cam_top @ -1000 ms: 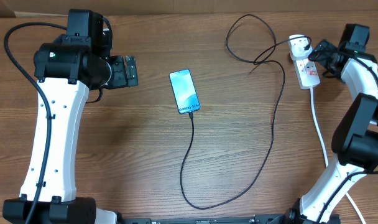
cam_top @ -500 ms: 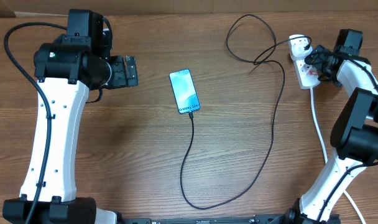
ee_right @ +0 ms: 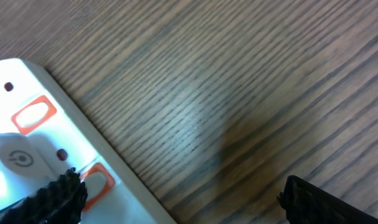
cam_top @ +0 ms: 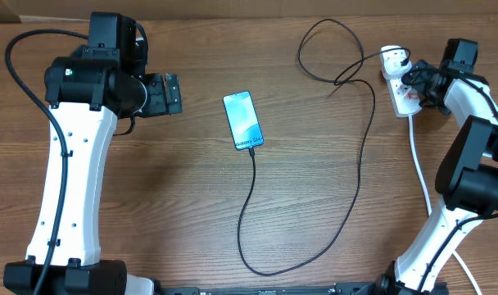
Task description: Plug charger to phone and switch on socket
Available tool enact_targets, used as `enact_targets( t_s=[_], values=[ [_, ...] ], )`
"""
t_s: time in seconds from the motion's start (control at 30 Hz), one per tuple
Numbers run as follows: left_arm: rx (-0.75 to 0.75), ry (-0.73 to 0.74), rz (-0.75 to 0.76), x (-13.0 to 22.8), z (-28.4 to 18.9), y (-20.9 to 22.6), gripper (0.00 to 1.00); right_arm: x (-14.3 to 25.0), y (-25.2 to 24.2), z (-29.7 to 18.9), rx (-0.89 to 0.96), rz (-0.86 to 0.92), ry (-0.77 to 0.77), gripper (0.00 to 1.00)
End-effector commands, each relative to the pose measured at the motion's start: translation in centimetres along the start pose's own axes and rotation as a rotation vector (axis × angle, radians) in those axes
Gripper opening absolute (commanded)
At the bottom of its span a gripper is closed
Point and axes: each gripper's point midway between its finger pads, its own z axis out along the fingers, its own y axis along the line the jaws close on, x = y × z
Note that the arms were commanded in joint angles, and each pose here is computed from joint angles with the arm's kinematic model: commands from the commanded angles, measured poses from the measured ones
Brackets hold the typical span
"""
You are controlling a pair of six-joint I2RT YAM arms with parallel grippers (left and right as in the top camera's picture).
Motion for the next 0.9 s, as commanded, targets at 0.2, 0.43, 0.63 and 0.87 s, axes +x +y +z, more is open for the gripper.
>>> enact_targets(
  t_s=[0.2,0.43,0.63,0.87],
  values=[
    [-0.006,-0.001,-0.017,-0.2,0.1,0.0,1.00,0.8,-0.3,0.6,0.020,-0.014,0.030,1.00],
    [-0.006,-0.001,-0.018,-0.2,0.1,0.0,1.00,0.9,0.3,0.6,-0.010,-0.021,0.036,1.00],
    [-0.006,0.000,-0.017,-0.2,0.2,0.0,1.00,0.9,0.8,0.6,-0.042,-0.020,0.039,1.00],
    [-0.006,0.000,-0.017,-0.2,0.2,0.0,1.00,1.1,1.1,0.6,-0.061,-0.046,0.051,1.00]
  ],
)
